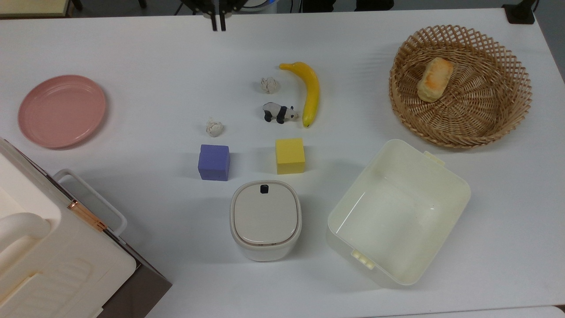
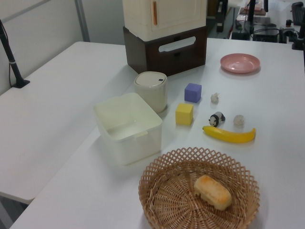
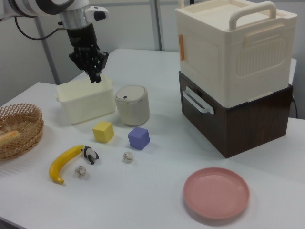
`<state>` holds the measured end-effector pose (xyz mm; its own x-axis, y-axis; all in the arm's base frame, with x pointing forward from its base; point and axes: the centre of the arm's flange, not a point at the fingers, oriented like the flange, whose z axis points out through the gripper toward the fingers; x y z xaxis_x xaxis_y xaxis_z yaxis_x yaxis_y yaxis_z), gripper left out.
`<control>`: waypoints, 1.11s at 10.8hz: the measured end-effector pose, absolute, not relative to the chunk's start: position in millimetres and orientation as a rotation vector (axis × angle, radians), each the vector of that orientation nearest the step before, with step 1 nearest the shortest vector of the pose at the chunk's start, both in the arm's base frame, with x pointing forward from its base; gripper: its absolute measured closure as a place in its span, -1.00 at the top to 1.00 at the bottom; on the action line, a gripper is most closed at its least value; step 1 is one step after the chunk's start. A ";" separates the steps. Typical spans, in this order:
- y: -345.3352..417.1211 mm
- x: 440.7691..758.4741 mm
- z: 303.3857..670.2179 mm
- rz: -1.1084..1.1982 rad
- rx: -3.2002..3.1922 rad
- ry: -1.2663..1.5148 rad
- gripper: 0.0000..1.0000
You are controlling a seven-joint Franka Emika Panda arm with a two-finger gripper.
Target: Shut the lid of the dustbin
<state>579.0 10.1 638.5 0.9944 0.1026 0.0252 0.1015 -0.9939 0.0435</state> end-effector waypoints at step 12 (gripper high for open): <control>4.2 577.4 628.3 -0.002 3.089 0.153 1.00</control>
